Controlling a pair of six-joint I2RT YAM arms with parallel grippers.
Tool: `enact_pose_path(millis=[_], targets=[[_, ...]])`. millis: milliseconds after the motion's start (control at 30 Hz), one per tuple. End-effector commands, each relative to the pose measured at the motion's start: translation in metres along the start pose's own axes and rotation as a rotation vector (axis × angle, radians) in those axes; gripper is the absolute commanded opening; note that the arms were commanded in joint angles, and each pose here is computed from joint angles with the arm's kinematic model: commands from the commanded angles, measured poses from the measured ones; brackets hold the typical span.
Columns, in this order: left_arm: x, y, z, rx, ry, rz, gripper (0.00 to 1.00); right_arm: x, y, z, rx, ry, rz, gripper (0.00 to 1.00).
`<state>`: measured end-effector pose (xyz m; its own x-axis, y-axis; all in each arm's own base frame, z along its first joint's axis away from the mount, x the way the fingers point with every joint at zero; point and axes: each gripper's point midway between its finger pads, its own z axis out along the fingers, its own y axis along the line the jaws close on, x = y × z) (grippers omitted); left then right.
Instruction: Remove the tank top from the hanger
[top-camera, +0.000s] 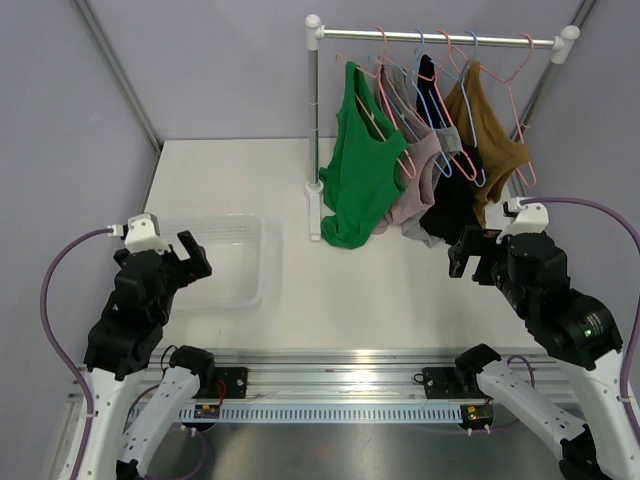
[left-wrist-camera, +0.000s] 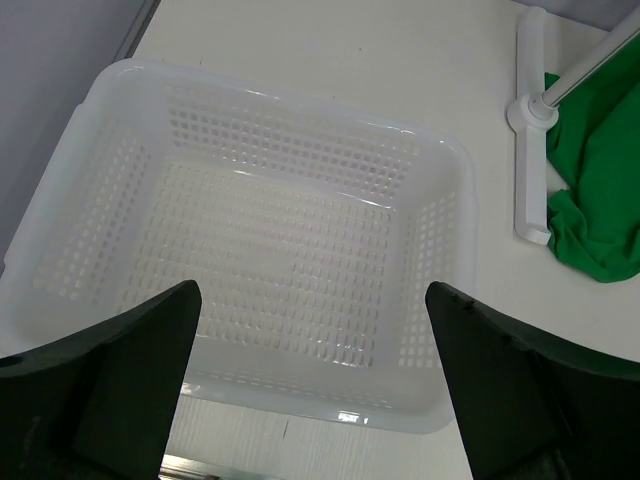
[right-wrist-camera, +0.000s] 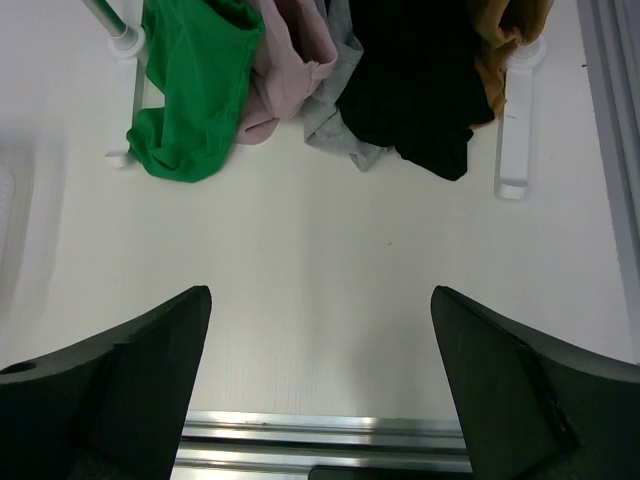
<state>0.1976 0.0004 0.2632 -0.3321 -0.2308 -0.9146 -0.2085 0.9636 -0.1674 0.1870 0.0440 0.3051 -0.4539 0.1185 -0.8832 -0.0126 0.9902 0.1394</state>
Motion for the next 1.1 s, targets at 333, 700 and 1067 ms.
enact_pose_path(millis=[333, 700, 1067], targets=[[-0.012, -0.003, 0.001, 0.010, -0.059, -0.033, 0.99, -0.056, 0.067, 0.005, -0.280, -0.111, 0.045, 1.00], [-0.009, -0.006, 0.003, 0.021, -0.044, -0.027, 0.99, -0.158, 0.128, 0.057, -0.339, -0.193, -0.089, 0.88], [-0.008, -0.011, 0.004, 0.044, -0.038, -0.021, 0.99, -0.209, 0.156, 0.165, -0.243, -0.155, -0.256, 0.70]])
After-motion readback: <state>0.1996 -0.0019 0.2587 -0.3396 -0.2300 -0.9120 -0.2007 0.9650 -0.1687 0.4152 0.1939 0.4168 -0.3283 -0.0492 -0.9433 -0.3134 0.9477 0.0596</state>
